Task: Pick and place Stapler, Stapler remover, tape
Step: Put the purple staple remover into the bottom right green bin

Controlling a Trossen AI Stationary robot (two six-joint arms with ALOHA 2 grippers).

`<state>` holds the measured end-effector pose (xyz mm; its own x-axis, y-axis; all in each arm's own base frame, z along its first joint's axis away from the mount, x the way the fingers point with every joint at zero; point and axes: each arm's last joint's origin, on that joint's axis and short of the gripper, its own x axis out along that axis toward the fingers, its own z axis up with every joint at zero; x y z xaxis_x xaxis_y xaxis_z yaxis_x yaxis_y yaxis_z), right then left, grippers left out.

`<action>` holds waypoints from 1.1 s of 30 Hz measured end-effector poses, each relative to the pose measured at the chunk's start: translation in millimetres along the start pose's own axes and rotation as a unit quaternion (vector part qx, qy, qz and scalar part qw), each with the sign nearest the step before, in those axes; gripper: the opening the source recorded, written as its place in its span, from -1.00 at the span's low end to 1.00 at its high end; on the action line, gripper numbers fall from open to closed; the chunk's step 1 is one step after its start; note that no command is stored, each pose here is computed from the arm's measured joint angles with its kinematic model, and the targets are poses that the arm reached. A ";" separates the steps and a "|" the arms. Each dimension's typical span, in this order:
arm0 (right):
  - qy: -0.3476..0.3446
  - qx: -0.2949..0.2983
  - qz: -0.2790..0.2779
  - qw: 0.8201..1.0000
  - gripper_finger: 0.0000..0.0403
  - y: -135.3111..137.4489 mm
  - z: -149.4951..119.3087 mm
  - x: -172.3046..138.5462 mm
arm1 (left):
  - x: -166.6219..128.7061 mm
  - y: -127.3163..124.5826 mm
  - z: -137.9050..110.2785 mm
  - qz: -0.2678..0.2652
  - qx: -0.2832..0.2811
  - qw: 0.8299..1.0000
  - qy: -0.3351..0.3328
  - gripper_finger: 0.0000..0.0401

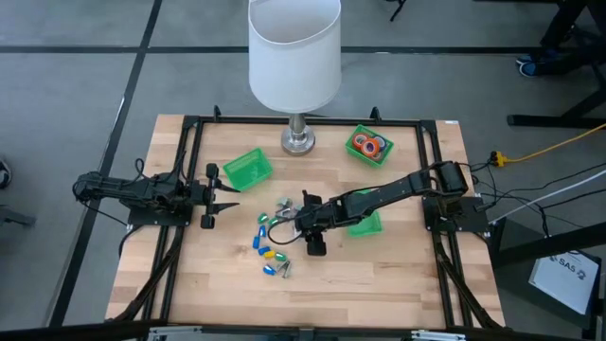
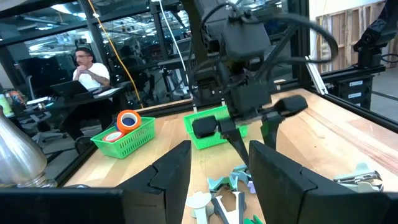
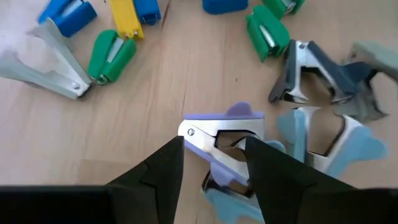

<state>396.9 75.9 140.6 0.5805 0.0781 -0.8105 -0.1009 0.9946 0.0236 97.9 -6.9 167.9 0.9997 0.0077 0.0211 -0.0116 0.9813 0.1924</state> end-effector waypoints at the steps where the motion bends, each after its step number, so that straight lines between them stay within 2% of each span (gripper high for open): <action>1: 0.003 -0.007 -0.002 1.000 -0.13 -0.1 -1.5 3.1 | 0.0 0.0 0.1 0.000 0.000 1.000 0.000 -0.22; 14: -0.006 -0.038 -0.011 0.999 -0.13 0.4 -1.0 7.9 | 0.0 0.0 0.1 0.000 0.000 1.000 0.000 -0.22; 27: 0.061 -0.129 0.004 0.990 -0.13 4.0 26.8 -16.8 | 0.0 0.0 0.0 0.000 0.000 1.000 0.000 -0.22; 33: 0.067 -0.167 0.005 0.984 -0.25 3.9 25.3 -17.1 | 0.0 0.0 0.1 0.000 0.000 1.000 0.000 -0.22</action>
<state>407.0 80.1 169.4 0.4682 0.0546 -0.8819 -0.3784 0.9144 -0.1442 97.9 -6.9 168.0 0.9997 0.0076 0.0214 -0.0116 0.9813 0.1923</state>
